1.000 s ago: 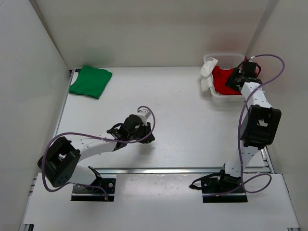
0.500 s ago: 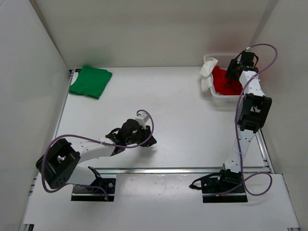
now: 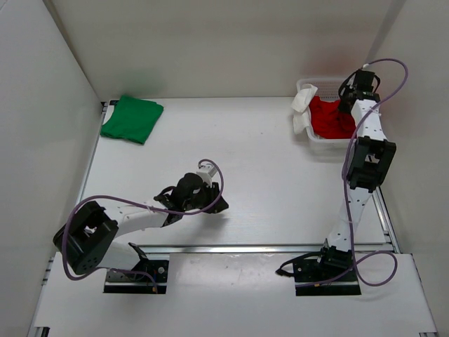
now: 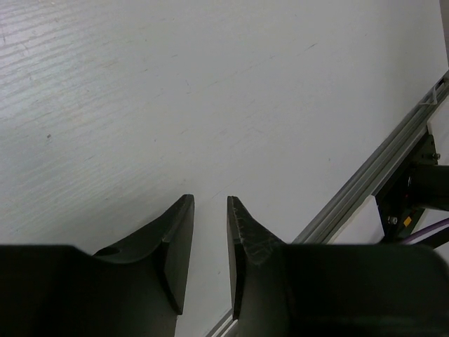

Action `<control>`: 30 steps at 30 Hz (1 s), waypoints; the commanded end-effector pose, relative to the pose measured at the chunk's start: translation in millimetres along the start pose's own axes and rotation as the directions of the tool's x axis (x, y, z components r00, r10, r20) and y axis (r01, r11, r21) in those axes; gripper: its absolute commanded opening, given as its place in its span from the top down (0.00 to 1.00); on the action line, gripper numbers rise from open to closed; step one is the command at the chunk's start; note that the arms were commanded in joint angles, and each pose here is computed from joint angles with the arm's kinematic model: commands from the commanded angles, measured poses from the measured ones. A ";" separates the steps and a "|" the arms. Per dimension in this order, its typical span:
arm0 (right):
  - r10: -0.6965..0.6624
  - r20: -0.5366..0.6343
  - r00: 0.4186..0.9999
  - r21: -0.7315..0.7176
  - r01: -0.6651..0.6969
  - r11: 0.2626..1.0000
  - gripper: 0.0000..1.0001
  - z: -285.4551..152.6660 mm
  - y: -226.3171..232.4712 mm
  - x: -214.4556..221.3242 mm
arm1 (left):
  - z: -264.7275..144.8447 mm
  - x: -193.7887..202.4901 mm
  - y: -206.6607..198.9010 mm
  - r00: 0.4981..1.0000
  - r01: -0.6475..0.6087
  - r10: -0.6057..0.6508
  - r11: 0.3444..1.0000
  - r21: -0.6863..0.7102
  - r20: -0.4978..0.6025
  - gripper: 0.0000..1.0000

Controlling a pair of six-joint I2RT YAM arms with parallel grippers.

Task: Fold and stack the t-shirts
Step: Grab crumpled tshirt from bin with the right arm, then move the tshirt to the center of the board

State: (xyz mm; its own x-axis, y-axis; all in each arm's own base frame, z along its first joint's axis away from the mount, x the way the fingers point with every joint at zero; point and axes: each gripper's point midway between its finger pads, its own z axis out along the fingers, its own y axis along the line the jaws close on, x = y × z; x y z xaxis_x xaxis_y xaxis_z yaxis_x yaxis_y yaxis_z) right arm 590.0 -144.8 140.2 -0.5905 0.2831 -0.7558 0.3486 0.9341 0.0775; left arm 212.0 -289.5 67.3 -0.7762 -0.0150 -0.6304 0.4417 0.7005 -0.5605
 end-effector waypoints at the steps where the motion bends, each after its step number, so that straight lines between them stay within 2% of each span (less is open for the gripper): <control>1: 0.056 0.121 0.991 -0.031 -0.052 0.998 1.00 -48.5 -4.7 -54.6 | -5.5 -16.5 -6.2 0.999 0.010 -0.011 0.999 0.031 0.047 0.63; 5: 0.110 0.293 0.950 -0.125 -0.076 0.989 1.00 -145.4 4.2 -120.3 | -9.4 -33.3 -16.3 0.998 -0.004 0.001 0.999 0.054 0.063 0.63; 6: 0.124 0.362 0.924 -0.165 -0.067 0.984 1.00 -187.7 12.2 -141.3 | -11.5 -38.1 -18.1 0.998 -0.008 0.004 0.998 0.055 0.070 0.63; 8: 0.148 0.501 0.853 -0.218 -0.040 0.975 1.00 -281.6 24.9 -172.5 | -15.4 -52.3 -26.2 0.994 -0.022 0.014 0.997 0.073 0.106 0.63; 9: 0.144 0.544 0.826 -0.238 -0.012 0.971 0.99 -307.2 34.4 -180.0 | -17.7 -58.5 -27.0 0.992 -0.020 0.011 0.997 0.076 0.122 0.62; 10: 0.151 0.616 0.773 -0.262 0.020 0.965 1.00 -357.3 42.9 -190.4 | -19.3 -63.7 -27.6 0.992 -0.010 -0.001 0.996 0.083 0.128 0.63; 11: 0.138 0.657 0.741 -0.271 0.061 0.961 1.00 -384.1 59.0 -195.0 | -23.4 -72.3 -27.5 0.990 0.003 -0.017 0.996 0.094 0.143 0.62; 12: 0.140 0.728 0.671 -0.296 0.123 0.947 1.00 -441.9 80.6 -199.8 | -28.2 -79.9 -25.5 0.987 0.012 -0.028 0.995 0.100 0.159 0.62; 13: 0.137 0.776 0.616 -0.300 0.168 0.939 1.00 -482.4 89.9 -199.2 | -30.9 -85.1 -25.4 0.985 0.014 -0.031 0.995 0.100 0.172 0.62; 14: 0.151 0.832 0.535 -0.305 0.214 0.928 1.00 -531.2 110.6 -194.9 | -34.0 -91.3 -21.1 0.982 0.020 -0.036 0.996 0.086 0.185 0.62; 15: 0.133 0.867 0.481 -0.292 0.272 0.917 1.00 -553.9 140.9 -186.1 | -40.1 -97.5 -14.4 0.977 0.032 -0.044 0.998 0.060 0.208 0.62; 16: 0.121 0.889 0.441 -0.315 0.399 0.861 1.00 -590.1 180.1 -157.7 | -46.0 -103.2 -16.8 0.970 0.018 -0.033 0.998 0.065 0.241 0.62; 17: 0.189 0.908 0.373 -0.325 0.345 0.880 1.00 -624.0 172.7 -159.8 | -54.7 -110.7 -13.4 0.958 0.041 -0.057 0.997 0.062 0.280 0.62; 19: 0.209 0.918 0.336 -0.343 0.410 0.845 1.00 -674.9 209.3 -124.4 | -70.4 -125.8 -3.1 0.931 0.085 -0.098 0.995 0.054 0.350 0.61; 22: 0.189 0.928 0.320 -0.340 0.523 0.782 1.00 -715.8 259.8 -92.4 | -89.7 -133.9 15.5 0.906 0.134 -0.138 0.990 0.037 0.400 0.60; 25: 0.177 0.928 0.327 -0.343 0.570 0.746 1.00 -727.5 286.9 -87.4 | -103.8 -132.9 28.5 0.893 0.167 -0.163 0.986 0.029 0.419 0.60; 28: 0.100 0.925 0.366 -0.317 0.603 0.732 1.00 -683.5 321.2 -75.3 | -118.6 -131.1 44.6 0.864 0.225 -0.222 0.973 0.048 0.452 0.59; 29: 0.077 0.906 0.417 -0.348 0.627 0.697 1.00 -651.9 336.8 -65.1 | -127.3 -134.7 47.4 0.849 0.232 -0.230 0.971 0.055 0.475 0.59; 30: 0.069 0.867 0.493 -0.387 0.580 0.717 1.00 -610.7 333.7 -66.7 | -129.4 -130.8 49.8 0.847 0.240 -0.236 0.969 0.053 0.476 0.59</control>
State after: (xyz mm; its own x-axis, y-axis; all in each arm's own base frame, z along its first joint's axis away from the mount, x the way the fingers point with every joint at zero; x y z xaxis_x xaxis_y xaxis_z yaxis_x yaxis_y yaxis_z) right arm 240.8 282.6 676.7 0.5127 0.0849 -0.8544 -0.4005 0.9038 -0.1505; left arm 288.9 -168.3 195.0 -0.5210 -0.4909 -0.6982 0.2841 0.6717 -0.6842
